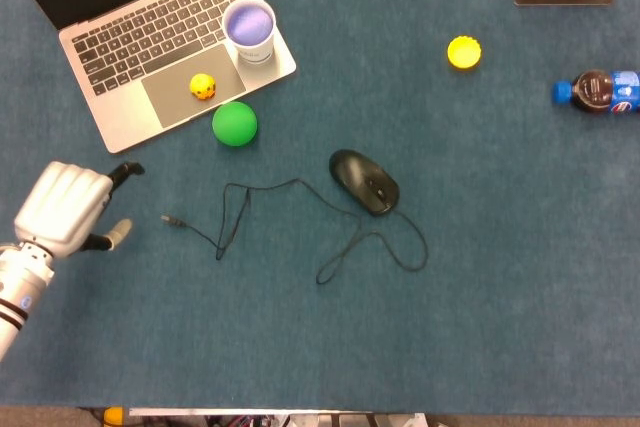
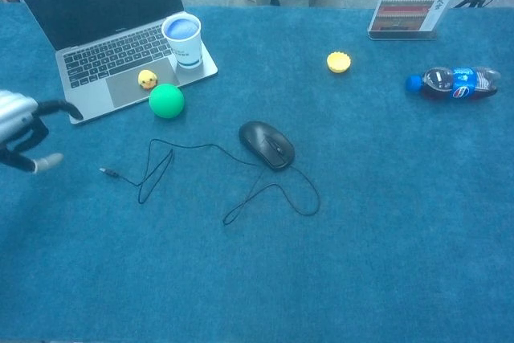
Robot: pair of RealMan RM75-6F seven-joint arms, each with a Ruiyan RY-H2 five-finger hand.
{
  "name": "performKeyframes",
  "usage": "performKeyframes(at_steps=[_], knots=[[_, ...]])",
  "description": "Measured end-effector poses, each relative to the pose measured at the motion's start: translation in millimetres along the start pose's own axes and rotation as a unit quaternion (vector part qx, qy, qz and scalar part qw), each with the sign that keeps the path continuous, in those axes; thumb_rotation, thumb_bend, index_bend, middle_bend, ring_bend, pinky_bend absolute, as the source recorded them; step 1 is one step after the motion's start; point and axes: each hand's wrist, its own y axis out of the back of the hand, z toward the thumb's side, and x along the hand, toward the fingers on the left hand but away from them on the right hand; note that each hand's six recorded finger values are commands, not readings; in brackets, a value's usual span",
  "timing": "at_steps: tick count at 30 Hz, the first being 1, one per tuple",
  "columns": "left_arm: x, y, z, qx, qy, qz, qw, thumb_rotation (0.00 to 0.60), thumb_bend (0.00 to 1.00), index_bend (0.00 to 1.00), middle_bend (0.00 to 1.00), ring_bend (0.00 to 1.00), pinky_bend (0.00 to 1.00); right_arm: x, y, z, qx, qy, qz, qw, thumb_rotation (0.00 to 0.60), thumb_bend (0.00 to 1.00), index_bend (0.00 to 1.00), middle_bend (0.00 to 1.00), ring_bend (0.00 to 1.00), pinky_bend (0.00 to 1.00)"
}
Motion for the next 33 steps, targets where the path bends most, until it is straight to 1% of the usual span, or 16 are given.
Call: performKeyframes(at_steps=[4, 6, 11, 12, 14, 16, 20, 25, 29, 33], knots=[[2.5, -12.1, 1.5, 0.001, 0.000, -0.020, 0.9998, 0.521, 0.28, 0.29, 0.86, 0.89, 0.83, -0.1, 0.1, 0.1, -0.002, 0.000, -0.001, 1.0000, 0.600, 0.37, 0.61, 0.45, 0.35, 0.42], [4.3, -16.3, 3.6, 0.000, -0.001, -0.024, 0.9997, 0.518, 0.26, 0.31, 0.86, 0.89, 0.83, -0.1, -0.7, 0.0, -0.003, 0.000, 0.000, 1.0000, 0.600, 0.37, 0.61, 0.45, 0.35, 0.42], [10.4, -27.4, 9.2, -0.006, -0.003, -0.033, 0.9994, 0.529, 0.26, 0.39, 0.87, 0.90, 0.83, 0.6, -2.1, -1.1, -0.004, -0.001, 0.002, 1.0000, 0.600, 0.37, 0.61, 0.45, 0.35, 0.42], [11.6, -29.5, 10.3, -0.008, -0.003, -0.035, 0.9994, 0.539, 0.26, 0.39, 0.88, 0.90, 0.83, 0.8, -2.4, -1.6, -0.004, -0.002, 0.003, 1.0000, 0.600, 0.37, 0.61, 0.45, 0.35, 0.42], [14.6, -34.7, 13.4, -0.013, -0.003, -0.040, 0.9991, 0.584, 0.26, 0.40, 0.88, 0.91, 0.83, 1.2, -3.1, -2.5, -0.005, -0.003, 0.003, 1.0000, 0.600, 0.37, 0.61, 0.45, 0.35, 0.42], [17.8, -39.6, 15.9, -0.017, -0.003, -0.046, 0.9988, 0.600, 0.26, 0.41, 0.88, 0.91, 0.83, 1.6, -3.8, -3.1, -0.005, -0.004, 0.004, 1.0000, 0.600, 0.37, 0.61, 0.45, 0.35, 0.42], [24.2, -46.4, 18.9, -0.021, -0.001, -0.056, 0.9982, 0.600, 0.26, 0.41, 0.88, 0.91, 0.83, 2.7, -4.9, -5.5, -0.004, -0.007, 0.007, 0.9999, 0.600, 0.37, 0.61, 0.45, 0.35, 0.42], [32.1, -44.8, 20.3, -0.024, 0.003, -0.055, 0.9982, 0.598, 0.26, 0.40, 0.88, 0.91, 0.83, 3.7, -5.8, -7.9, -0.004, -0.011, 0.009, 0.9999, 0.600, 0.37, 0.61, 0.45, 0.35, 0.42], [34.9, -42.9, 22.6, -0.031, 0.003, -0.058, 0.9978, 0.560, 0.26, 0.40, 0.88, 0.91, 0.83, 4.1, -7.4, -9.7, -0.003, -0.013, 0.011, 0.9999, 0.600, 0.37, 0.61, 0.45, 0.35, 0.42], [36.2, -45.3, 26.8, -0.031, -0.001, -0.069, 0.9971, 0.556, 0.26, 0.41, 0.88, 0.91, 0.83, 4.4, -8.3, -11.3, -0.004, -0.015, 0.011, 0.9998, 0.600, 0.37, 0.61, 0.45, 0.35, 0.42]])
